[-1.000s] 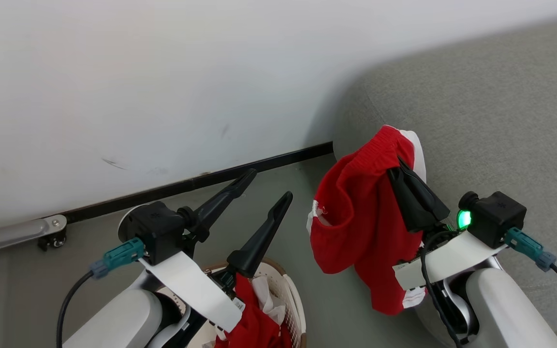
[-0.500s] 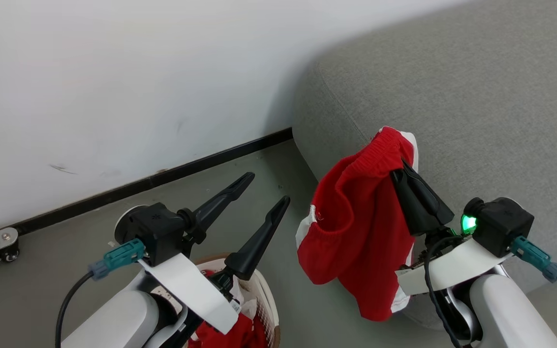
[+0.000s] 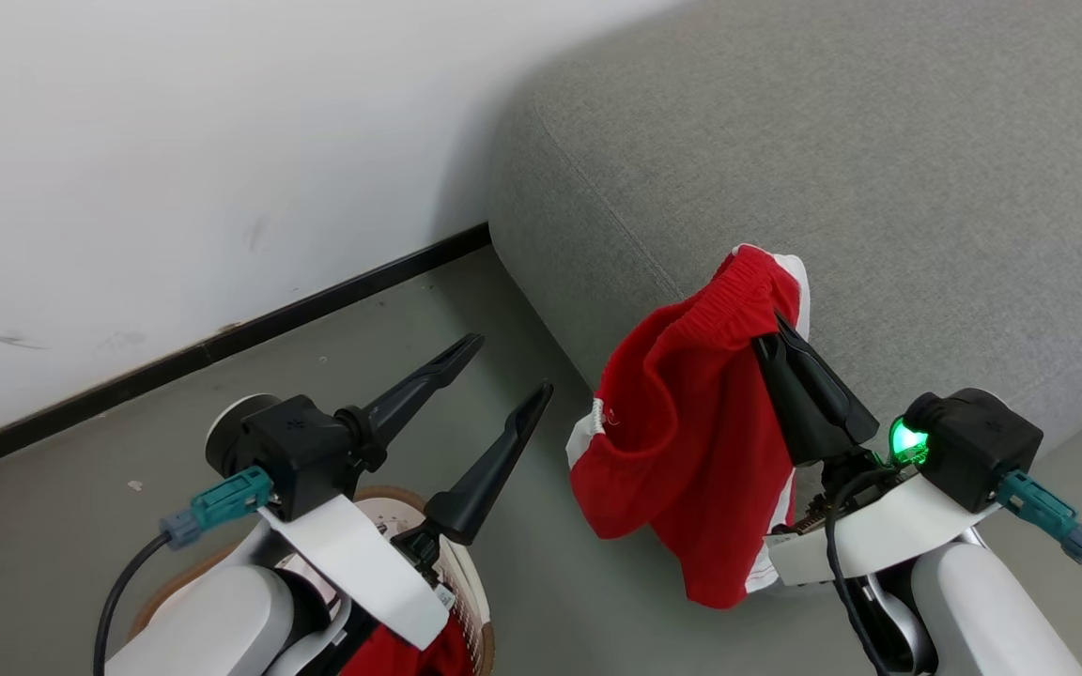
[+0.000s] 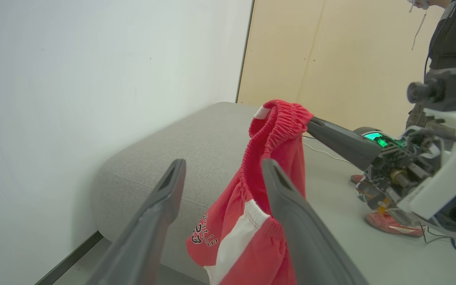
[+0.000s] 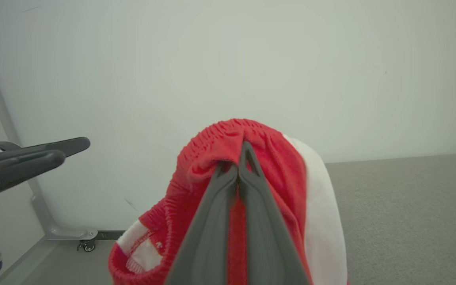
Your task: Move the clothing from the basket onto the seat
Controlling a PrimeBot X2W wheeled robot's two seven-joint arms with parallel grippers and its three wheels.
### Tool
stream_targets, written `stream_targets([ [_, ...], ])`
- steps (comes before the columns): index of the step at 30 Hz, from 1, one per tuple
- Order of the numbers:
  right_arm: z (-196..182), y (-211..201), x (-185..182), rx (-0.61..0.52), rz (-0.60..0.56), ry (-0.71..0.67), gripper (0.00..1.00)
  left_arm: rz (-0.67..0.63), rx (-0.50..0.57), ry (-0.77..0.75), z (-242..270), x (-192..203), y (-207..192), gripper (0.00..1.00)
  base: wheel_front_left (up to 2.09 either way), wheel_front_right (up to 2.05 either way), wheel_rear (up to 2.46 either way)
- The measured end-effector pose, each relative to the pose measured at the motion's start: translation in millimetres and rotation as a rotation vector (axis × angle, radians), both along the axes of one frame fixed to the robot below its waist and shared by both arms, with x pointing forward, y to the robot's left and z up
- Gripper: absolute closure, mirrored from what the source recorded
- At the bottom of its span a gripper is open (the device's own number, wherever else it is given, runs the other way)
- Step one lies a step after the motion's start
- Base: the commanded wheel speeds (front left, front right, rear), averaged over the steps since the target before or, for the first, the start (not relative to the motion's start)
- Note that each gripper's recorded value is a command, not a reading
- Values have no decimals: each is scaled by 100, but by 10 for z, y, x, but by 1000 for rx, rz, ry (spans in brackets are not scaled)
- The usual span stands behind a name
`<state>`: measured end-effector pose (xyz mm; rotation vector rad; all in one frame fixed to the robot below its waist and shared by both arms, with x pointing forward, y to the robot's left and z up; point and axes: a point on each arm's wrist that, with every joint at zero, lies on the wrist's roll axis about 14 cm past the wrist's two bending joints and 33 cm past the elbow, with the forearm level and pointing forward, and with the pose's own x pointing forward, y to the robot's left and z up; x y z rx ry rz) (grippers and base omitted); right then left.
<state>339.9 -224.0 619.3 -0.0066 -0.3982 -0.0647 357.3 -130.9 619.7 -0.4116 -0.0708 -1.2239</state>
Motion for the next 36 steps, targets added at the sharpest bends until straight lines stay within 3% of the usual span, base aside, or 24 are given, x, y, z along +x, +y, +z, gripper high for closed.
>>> stream_targets([
  [14, -68, -214, 67, -19, -68, 36, 100, -34, 13, 23, -153, 104, -73, 0, 0, 0, 0],
  [24, 280, -249, 515, -120, -51, -39, 100, -34, 37, 51, -342, 197, -2, 0, 0, 0, 0],
  [36, 569, -382, 1161, -162, -51, -72, 100, 6, 64, 104, -609, 378, 216, 0, 0, 0, 0],
])
